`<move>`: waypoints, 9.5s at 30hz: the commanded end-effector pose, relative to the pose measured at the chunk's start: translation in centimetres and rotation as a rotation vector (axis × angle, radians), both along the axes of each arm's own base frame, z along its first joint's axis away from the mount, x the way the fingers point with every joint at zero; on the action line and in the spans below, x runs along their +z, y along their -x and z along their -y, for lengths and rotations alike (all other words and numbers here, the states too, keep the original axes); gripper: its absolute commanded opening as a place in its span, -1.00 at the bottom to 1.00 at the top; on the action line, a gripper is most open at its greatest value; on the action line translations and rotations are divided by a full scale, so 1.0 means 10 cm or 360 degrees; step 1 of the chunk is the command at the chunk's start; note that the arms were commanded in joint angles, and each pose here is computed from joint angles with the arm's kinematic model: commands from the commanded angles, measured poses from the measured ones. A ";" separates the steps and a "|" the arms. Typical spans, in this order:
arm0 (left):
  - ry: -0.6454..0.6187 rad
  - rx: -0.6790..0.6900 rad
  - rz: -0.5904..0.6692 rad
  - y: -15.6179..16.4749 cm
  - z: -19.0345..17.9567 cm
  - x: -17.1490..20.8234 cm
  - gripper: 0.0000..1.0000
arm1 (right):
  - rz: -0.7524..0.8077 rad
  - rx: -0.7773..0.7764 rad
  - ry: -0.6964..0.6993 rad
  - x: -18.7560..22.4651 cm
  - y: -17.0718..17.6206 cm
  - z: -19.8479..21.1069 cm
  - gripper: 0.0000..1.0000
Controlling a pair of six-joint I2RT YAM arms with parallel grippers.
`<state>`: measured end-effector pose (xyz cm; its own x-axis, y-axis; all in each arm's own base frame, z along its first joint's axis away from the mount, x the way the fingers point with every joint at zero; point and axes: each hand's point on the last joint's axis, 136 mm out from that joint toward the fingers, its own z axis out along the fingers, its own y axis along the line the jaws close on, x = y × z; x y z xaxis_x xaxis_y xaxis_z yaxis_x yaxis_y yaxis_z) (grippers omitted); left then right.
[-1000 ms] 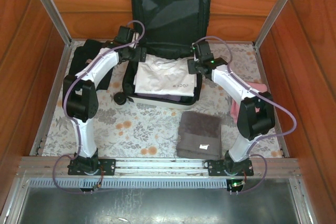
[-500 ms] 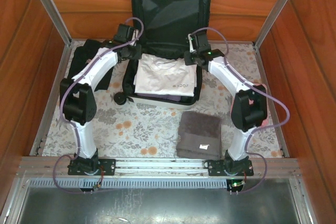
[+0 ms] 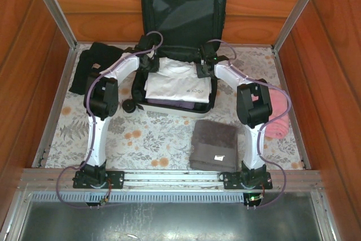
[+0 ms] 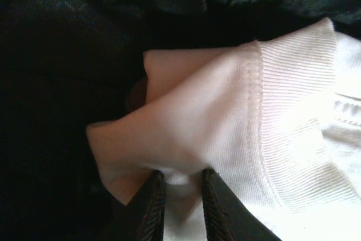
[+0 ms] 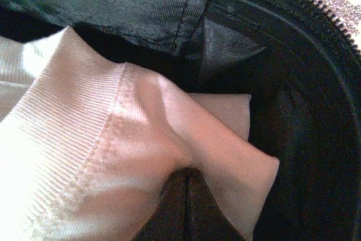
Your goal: Pack the luggage
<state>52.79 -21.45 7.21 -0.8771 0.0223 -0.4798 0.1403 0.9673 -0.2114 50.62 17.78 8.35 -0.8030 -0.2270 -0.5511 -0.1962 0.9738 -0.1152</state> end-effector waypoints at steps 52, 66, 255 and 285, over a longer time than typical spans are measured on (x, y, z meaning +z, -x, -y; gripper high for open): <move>0.0595 0.2298 -0.0073 1.21 -3.07 -0.59 0.55 | 0.0569 0.0270 -0.0411 1.87 0.85 -0.04 0.36; 0.0648 0.2238 0.0025 1.20 -3.07 -0.53 0.93 | 0.0509 0.0282 -0.0399 1.71 0.83 -0.07 0.36; -0.0489 0.0602 -0.0568 3.49 -1.44 0.12 -1.00 | -0.0449 0.0293 -0.0085 -0.13 3.57 -0.94 0.33; -0.0307 0.0876 -0.0561 3.70 -1.55 -0.26 -1.00 | -0.0603 0.0194 -0.0076 -0.96 3.27 -1.42 0.26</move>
<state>15.87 -5.77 4.78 -0.9030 -0.3803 -0.1998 -0.3978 0.9158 0.0549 19.73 33.52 1.30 -0.9035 -0.2749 -0.3289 -0.3163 0.9454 0.0787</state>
